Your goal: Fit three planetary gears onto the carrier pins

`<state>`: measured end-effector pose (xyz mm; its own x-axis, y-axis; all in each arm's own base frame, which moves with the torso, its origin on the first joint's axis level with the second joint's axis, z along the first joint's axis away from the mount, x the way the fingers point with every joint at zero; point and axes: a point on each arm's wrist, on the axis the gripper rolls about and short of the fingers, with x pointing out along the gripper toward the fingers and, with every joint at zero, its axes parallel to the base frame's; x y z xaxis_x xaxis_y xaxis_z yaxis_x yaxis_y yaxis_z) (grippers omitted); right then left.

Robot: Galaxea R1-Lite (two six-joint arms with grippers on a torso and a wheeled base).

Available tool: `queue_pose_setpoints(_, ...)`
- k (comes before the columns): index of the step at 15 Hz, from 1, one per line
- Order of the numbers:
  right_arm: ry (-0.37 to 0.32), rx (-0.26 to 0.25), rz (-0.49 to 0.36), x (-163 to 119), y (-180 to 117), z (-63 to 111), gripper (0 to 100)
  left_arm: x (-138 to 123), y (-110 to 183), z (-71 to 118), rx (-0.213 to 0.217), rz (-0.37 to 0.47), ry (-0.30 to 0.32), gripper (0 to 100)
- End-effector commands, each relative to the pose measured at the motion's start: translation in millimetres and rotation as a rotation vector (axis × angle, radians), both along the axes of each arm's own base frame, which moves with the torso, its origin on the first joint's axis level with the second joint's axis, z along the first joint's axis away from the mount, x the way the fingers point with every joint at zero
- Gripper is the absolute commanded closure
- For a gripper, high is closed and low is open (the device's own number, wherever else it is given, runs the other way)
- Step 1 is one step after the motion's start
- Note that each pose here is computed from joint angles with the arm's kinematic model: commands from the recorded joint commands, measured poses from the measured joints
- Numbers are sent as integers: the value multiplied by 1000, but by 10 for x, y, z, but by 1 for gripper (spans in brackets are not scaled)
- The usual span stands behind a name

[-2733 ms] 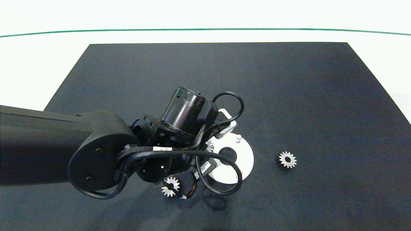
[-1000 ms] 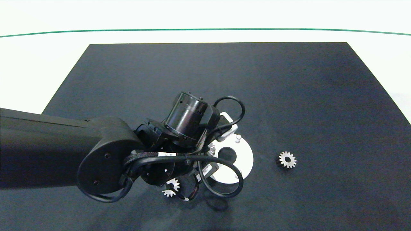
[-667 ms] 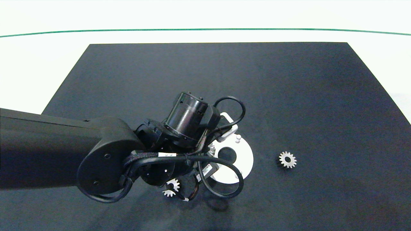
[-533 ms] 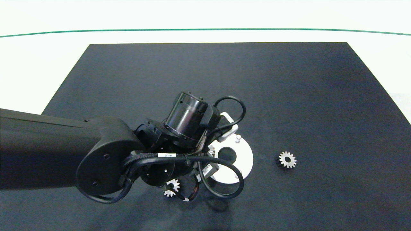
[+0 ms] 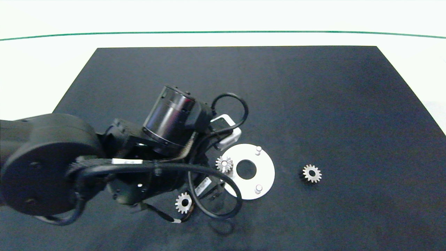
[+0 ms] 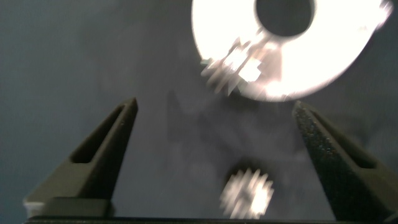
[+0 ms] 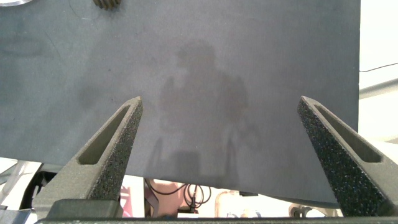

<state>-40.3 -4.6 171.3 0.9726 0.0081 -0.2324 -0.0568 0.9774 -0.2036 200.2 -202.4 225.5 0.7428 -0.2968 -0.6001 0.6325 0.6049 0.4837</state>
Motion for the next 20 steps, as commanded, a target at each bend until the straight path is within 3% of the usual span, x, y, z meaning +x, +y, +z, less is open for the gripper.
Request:
queue_pose_setpoints(1,3,-1,1,-3,0,-8,0,-276,568,164,-15,87,-13,0)
queue_pose_setpoints(3,0,-1,2,-8,0,-9,0,-342,663,-96,8,112,34,0)
queue_pose_setpoints(6,0,-1,-1,-6,0,-7,0,-391,536,-305,-49,63,-7,0)
queue_pose_setpoints(7,3,-1,-1,-3,0,-8,0,-403,524,-362,-47,60,2,0)
queue_pose_setpoints(9,7,-2,-1,5,1,-6,0,-418,525,-439,-40,69,30,0)
queue_pose_setpoints(11,15,-2,-1,21,2,-1,0,-446,448,-489,-63,72,59,0)
queue_pose_setpoints(13,18,-3,-1,29,3,2,0,-428,398,-562,-46,68,79,0)
queue_pose_setpoints(17,18,-3,-1,28,2,-2,0,-398,338,-656,-27,69,101,0)
queue_pose_setpoints(20,16,-3,-1,25,2,-3,0,-370,307,-693,-38,66,90,0)
